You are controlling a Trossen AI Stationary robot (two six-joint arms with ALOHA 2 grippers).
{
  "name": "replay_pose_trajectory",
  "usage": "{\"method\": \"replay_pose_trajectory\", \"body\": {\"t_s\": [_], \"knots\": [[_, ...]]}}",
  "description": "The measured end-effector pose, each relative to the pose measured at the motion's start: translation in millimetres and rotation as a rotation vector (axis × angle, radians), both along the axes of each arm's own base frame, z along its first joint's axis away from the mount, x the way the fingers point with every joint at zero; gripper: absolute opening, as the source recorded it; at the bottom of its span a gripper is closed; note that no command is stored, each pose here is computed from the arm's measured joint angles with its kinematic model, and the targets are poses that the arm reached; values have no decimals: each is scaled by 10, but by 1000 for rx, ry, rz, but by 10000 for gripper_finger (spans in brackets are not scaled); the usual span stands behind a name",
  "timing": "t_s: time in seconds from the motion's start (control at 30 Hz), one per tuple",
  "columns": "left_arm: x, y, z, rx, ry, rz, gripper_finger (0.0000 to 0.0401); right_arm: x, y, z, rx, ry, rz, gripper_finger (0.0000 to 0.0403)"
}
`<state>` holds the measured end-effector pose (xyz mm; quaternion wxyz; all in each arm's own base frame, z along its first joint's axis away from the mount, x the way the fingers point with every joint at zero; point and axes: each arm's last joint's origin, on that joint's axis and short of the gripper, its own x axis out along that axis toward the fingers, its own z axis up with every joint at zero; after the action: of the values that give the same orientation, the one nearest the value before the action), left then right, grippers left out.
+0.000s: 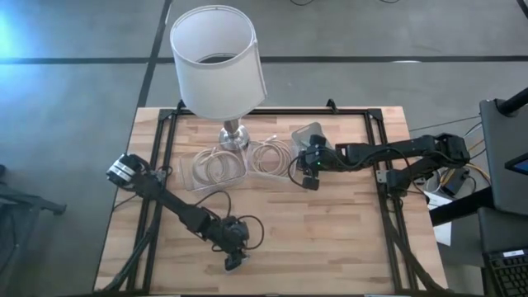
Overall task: Pick & Place USB Port
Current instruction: Put the violet USB cable into the gray bin
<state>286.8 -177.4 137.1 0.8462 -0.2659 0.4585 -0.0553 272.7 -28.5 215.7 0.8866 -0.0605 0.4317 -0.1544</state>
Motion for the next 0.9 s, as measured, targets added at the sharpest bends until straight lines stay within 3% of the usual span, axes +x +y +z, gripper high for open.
{"method": "replay_pose_trajectory", "body": {"t_s": [0.13, 0.4, 0.7, 0.9], "knots": [[-4, 1, 20, 34, -26, -67, 177, 18, -2, 12, -3, -24, 1, 125], [65, 159, 129, 75, -81, -92, 19, 79, 0, 47, -21, -81, 48, 141], [105, 467, 302, 210, -128, -126, 14, 121, 37, 81, 19, -136, 115, 140], [144, 755, 574, 322, -253, -112, 8, 137, 119, 128, 38, -169, 215, 147]]}}
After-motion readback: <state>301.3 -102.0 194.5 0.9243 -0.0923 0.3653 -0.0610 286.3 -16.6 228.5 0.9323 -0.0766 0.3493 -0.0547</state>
